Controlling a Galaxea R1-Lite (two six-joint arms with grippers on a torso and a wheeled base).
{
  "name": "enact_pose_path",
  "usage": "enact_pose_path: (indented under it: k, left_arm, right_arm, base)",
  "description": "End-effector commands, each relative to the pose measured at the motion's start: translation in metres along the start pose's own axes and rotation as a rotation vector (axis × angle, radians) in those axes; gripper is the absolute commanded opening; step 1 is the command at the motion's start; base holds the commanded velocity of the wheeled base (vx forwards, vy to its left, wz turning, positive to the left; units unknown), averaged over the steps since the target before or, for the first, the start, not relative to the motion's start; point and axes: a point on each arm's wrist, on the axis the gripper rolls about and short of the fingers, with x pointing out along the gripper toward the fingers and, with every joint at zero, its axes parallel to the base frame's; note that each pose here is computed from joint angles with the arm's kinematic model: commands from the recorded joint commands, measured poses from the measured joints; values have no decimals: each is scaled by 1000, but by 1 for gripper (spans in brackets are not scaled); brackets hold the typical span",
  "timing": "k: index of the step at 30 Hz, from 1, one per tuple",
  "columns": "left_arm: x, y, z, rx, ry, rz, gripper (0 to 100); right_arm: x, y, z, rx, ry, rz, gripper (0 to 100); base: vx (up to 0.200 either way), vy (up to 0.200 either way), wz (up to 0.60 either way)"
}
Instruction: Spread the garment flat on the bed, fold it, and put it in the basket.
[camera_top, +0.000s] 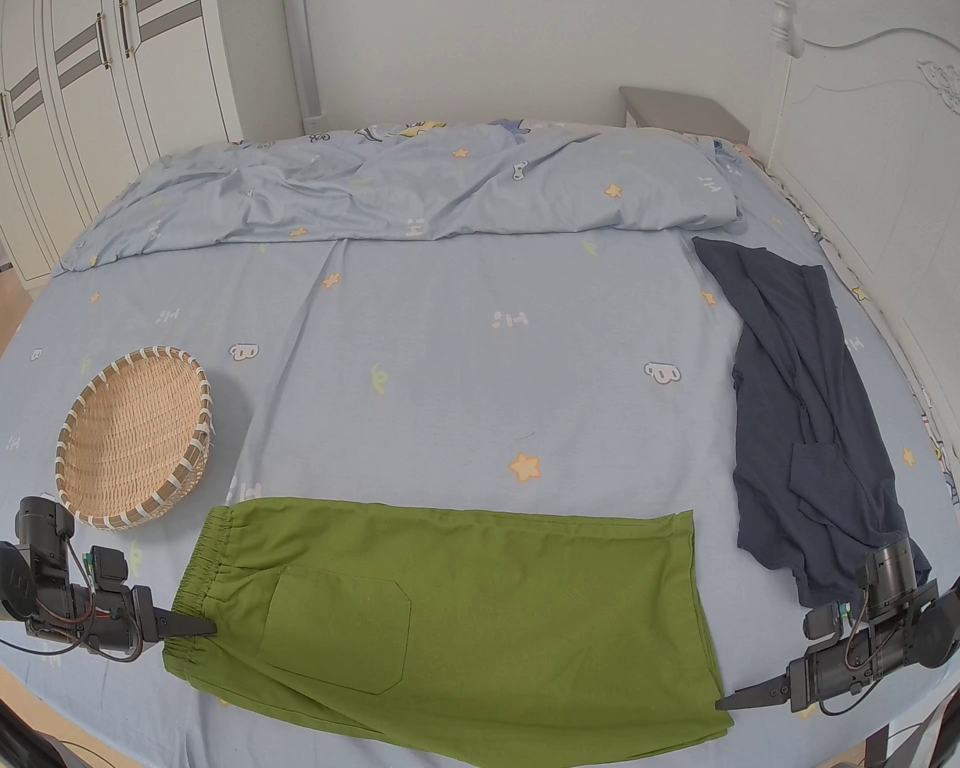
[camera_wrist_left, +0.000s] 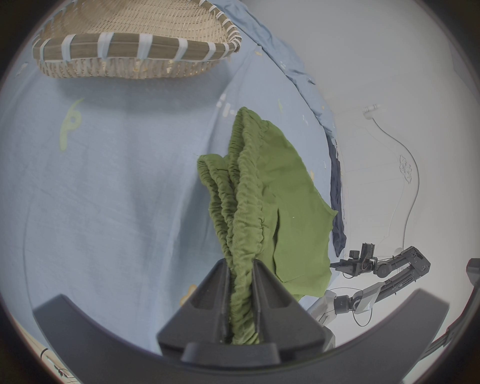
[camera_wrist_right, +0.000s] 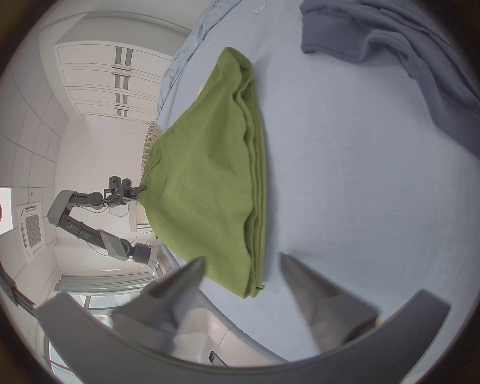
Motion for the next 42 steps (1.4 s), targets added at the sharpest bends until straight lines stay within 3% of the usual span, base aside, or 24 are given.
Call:
enact_pose_path:
  k: [1,4,6,9,10,11,13,17,20,27,30,35,42]
  left_arm:
    - [0,0,-2,0,2,-1,0]
    - [-1,-1,-2,6,0,7,0]
    - [-13,-9,3,50,-65,25,0]
    - [-31,-19,6,90,-145,62,0]
    - [-31,-19,6,90,-145,62,0]
    - [-46,-28,13,118,-206,102,0]
    - [-64,-36,23,127,-257,140,0]
    - [-81,-56,30,154,-234,149,0]
    - [-85,-63,22,215,-194,161,0]
    - [-98,-79,25,295,-230,214,0]
    - [-95,-107,23,380,-195,144,0]
    - [-90,-153,19,441,-104,12,0]
    - [-75,-195,14,559,-67,-67,0]
  right_arm:
    - [-1,0,1,-3,-15,2,100]
    - [-4,2,7,-33,-55,2,100]
    - [-21,15,29,-93,-192,0,100]
    - [-46,43,50,-93,-317,40,100]
    - [-46,43,50,-93,-317,40,100]
    - [-62,68,65,-118,-365,81,100]
    - [-76,87,77,-137,-382,97,100]
    - [-97,108,90,-153,-393,99,100]
    - [-99,110,89,-154,-394,100,100]
    - [-100,111,88,-153,-391,101,100]
    - [-98,110,88,-148,-383,101,100]
    - [-99,111,87,-151,-388,101,100]
    - [-99,111,87,-151,-386,101,100]
  base:
    - [0,0,0]
    - [0,0,0]
    - [0,0,0]
    - [0,0,0]
    - [0,0,0]
    - [0,0,0]
    - [0,0,0]
    - [0,0,0]
    - [0,0,0]
    - [0,0,0]
    - [0,0,0]
    - [0,0,0]
    - [0,0,0]
